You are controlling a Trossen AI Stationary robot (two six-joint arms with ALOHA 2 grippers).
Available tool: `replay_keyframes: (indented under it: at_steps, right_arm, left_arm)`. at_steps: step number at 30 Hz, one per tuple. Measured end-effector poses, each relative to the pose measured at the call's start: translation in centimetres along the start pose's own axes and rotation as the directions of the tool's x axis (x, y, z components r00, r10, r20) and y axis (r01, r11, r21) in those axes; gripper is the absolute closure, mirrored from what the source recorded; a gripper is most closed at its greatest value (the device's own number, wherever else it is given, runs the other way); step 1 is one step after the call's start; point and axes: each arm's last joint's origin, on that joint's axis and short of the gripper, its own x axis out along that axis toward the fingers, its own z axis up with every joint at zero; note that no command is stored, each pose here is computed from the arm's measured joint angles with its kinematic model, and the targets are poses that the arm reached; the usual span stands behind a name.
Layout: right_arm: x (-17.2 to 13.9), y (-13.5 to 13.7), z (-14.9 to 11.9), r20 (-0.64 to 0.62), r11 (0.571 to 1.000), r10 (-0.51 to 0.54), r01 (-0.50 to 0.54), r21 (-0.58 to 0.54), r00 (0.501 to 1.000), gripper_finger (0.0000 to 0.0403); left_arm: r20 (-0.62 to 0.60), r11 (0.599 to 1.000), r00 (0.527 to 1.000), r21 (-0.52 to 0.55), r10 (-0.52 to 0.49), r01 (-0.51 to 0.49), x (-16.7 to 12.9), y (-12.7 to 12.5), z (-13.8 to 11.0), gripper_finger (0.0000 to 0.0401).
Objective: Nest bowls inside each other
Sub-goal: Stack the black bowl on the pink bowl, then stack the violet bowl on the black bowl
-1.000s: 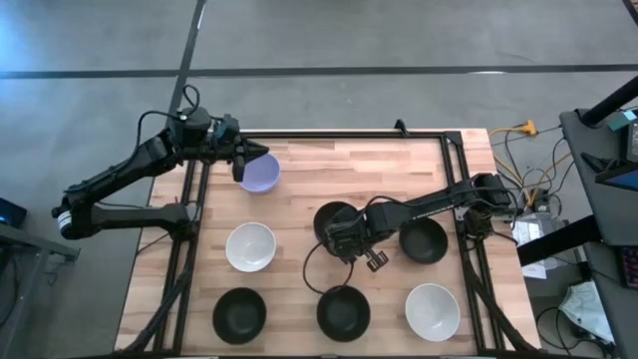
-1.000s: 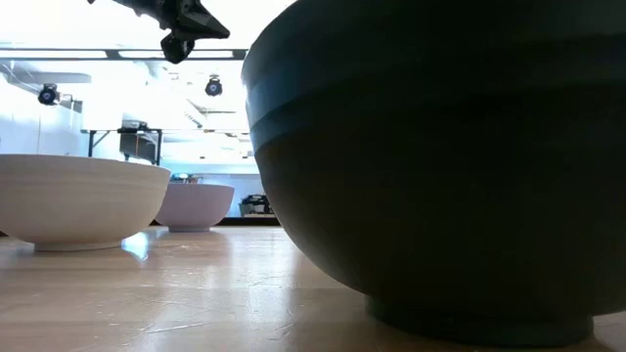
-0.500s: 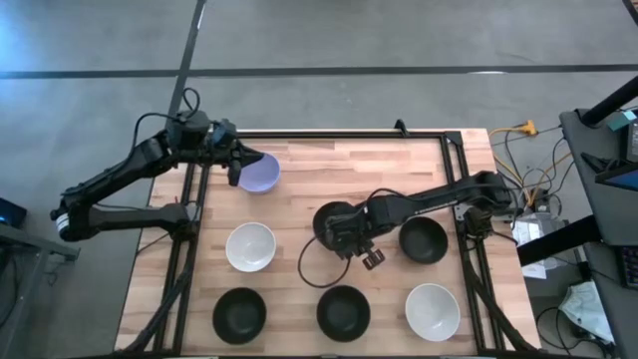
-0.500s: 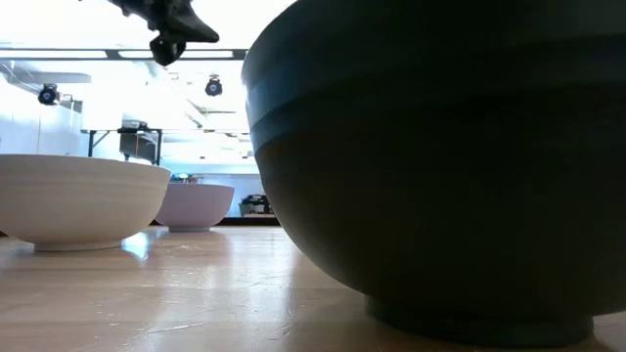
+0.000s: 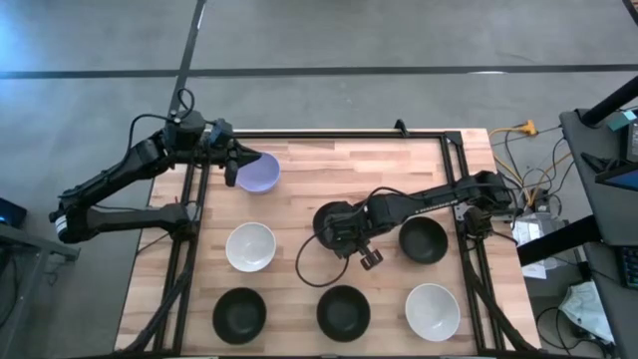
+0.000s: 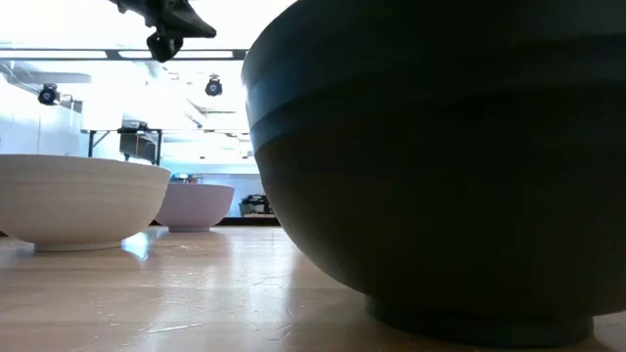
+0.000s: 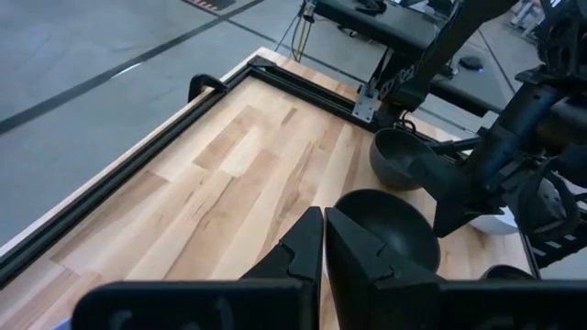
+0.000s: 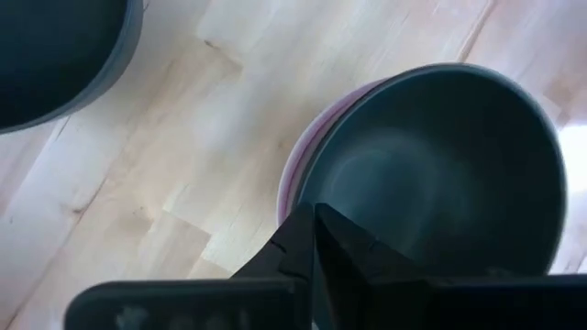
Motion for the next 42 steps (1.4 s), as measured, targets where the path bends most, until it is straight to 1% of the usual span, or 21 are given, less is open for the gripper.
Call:
replay_keyframes:
  at_steps: [3,8,26,33,36,39,42]
  right_arm:
    - [0.1,0.0,0.0,-0.002,1.000,0.002,-0.002,0.000,1.000,0.0394]
    - [0.2,0.2,-0.1,0.008,0.999,0.041,-0.041,0.001,0.999,0.0394]
    - [0.7,0.3,-0.4,-0.012,0.999,0.049,-0.049,0.002,0.999,0.0395]
    - [0.7,0.3,-0.5,-0.010,0.998,0.046,-0.046,0.032,0.999,0.0395]
    - [-0.2,0.1,-0.6,-0.017,0.998,0.018,-0.017,0.054,1.000,0.0395]
    - [-2.1,0.1,-1.0,0.004,0.997,0.005,-0.005,0.080,1.000,0.0395]
    - [-4.1,0.5,-2.1,-0.005,0.981,0.007,-0.006,0.193,1.000,0.0395]
  left_arm:
    - [-0.001,1.000,1.000,0.000,0.000,0.000,0.0,0.0,0.0,0.0401]
    - [-0.005,1.000,1.000,-0.002,0.001,-0.001,0.0,0.0,-0.1,0.0401]
    - [-0.009,1.000,1.000,-0.003,0.002,-0.002,0.0,0.0,-0.1,0.0401]
    - [-0.009,1.000,1.000,-0.003,0.002,-0.002,0.0,0.0,-0.1,0.0401]
    - [-0.007,1.000,1.000,-0.004,0.002,-0.002,-0.1,0.0,-0.1,0.0401]
    - [-0.009,1.000,1.000,-0.005,0.002,-0.002,-0.1,0.0,-0.1,0.0401]
    - [-0.007,1.000,1.000,-0.005,0.002,-0.002,-0.2,0.0,-0.1,0.0401]
